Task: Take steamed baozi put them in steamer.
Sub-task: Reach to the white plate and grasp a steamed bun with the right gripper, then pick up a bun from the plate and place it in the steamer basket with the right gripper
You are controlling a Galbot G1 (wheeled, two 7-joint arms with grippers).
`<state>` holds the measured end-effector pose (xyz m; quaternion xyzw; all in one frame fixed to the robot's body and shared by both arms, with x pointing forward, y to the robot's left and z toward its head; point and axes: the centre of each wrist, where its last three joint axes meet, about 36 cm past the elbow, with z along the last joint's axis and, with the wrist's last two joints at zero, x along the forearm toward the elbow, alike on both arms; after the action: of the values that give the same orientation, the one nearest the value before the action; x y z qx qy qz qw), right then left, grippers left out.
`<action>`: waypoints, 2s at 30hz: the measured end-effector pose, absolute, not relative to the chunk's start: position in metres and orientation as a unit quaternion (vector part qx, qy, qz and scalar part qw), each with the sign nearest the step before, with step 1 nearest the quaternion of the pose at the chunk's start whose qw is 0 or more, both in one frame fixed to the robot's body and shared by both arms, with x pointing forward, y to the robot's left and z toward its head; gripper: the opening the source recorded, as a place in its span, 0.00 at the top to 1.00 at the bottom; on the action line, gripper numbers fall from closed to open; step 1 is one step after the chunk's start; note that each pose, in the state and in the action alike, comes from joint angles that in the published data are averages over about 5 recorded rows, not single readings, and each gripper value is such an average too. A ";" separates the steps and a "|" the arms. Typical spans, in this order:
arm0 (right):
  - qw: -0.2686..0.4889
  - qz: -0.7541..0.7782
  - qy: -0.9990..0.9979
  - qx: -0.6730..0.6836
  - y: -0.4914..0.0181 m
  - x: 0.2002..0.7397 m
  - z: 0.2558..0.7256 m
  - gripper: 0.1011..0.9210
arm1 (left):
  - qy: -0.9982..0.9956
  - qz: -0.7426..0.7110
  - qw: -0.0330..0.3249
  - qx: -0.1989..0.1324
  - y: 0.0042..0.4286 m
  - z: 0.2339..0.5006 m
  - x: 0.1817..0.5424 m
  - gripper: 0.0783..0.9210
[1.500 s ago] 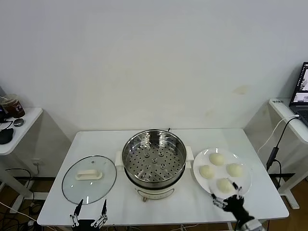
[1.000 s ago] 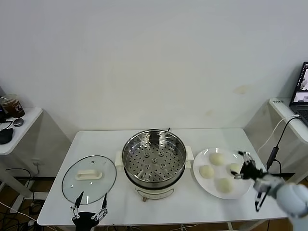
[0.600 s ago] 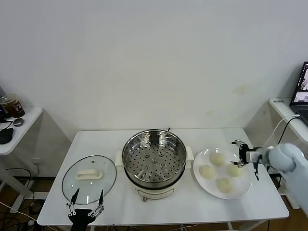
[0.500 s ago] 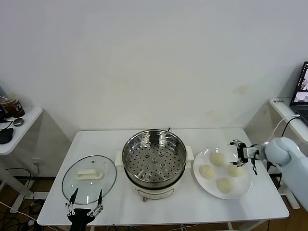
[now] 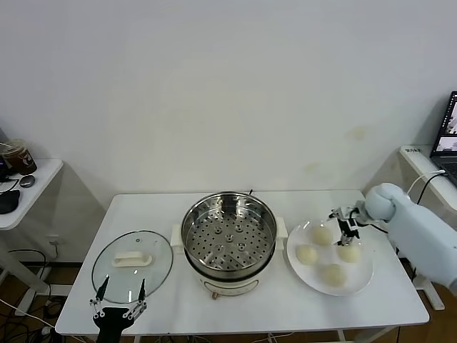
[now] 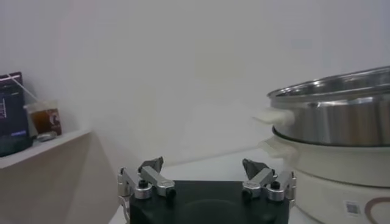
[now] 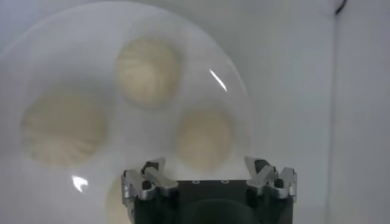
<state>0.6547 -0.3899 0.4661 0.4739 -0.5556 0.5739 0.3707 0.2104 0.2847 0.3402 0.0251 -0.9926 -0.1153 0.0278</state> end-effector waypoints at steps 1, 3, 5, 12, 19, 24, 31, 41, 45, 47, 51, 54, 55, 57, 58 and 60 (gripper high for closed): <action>0.373 0.574 -0.554 0.474 -0.388 0.657 0.465 0.12 | -0.993 -0.116 0.027 0.026 0.285 0.341 0.211 0.12; 0.377 0.574 -0.552 0.473 -0.383 0.661 0.462 0.12 | -0.992 -0.117 0.026 0.027 0.286 0.341 0.211 0.12; 0.382 0.574 -0.550 0.472 -0.379 0.665 0.459 0.12 | -0.992 -0.119 0.025 0.028 0.288 0.342 0.211 0.12; 0.393 0.575 -0.542 0.470 -0.366 0.674 0.451 0.17 | -0.992 -0.122 0.022 0.032 0.292 0.343 0.212 0.12; 0.403 0.575 -0.534 0.470 -0.360 0.677 0.446 0.35 | -0.992 -0.122 0.018 0.034 0.292 0.344 0.214 0.12; 0.407 0.574 -0.532 0.471 -0.359 0.677 0.447 0.45 | -0.992 -0.122 0.017 0.034 0.292 0.345 0.215 0.12; 0.405 0.577 -0.530 0.472 -0.361 0.678 0.462 0.53 | -0.992 -0.122 0.015 0.033 0.292 0.346 0.215 0.12; 0.352 0.601 -0.528 0.485 -0.353 0.687 0.549 0.52 | -0.992 -0.121 0.013 0.028 0.292 0.347 0.218 0.12; 0.307 0.617 -0.523 0.501 -0.334 0.693 0.605 0.52 | -0.992 -0.121 0.009 0.026 0.293 0.349 0.221 0.12; 0.280 0.627 -0.515 0.513 -0.320 0.695 0.634 0.52 | -0.992 -0.121 0.007 0.026 0.294 0.351 0.222 0.12; 0.222 0.647 -0.489 0.541 -0.282 0.697 0.679 0.51 | -0.992 -0.120 0.004 0.028 0.296 0.354 0.222 0.12; 0.179 0.660 -0.457 0.569 -0.244 0.697 0.696 0.51 | -0.992 -0.120 0.002 0.030 0.298 0.356 0.222 0.12; 0.166 0.664 -0.444 0.578 -0.230 0.697 0.699 0.51 | -0.992 -0.120 0.001 0.031 0.299 0.356 0.221 0.12; 0.140 0.672 -0.415 0.597 -0.201 0.696 0.701 0.51 | -0.992 -0.120 -0.001 0.033 0.300 0.358 0.221 0.12; 0.127 0.676 -0.400 0.606 -0.187 0.695 0.701 0.51 | -0.992 -0.120 -0.002 0.034 0.301 0.359 0.222 0.12; 0.103 0.682 -0.368 0.623 -0.158 0.692 0.697 0.50 | -0.992 -0.120 -0.004 0.037 0.301 0.360 0.222 0.12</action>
<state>0.6923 -0.1581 0.6974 0.6230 -0.3682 0.6825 0.1025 0.2219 0.3013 0.3604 0.0371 -0.9921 -0.1199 -0.0040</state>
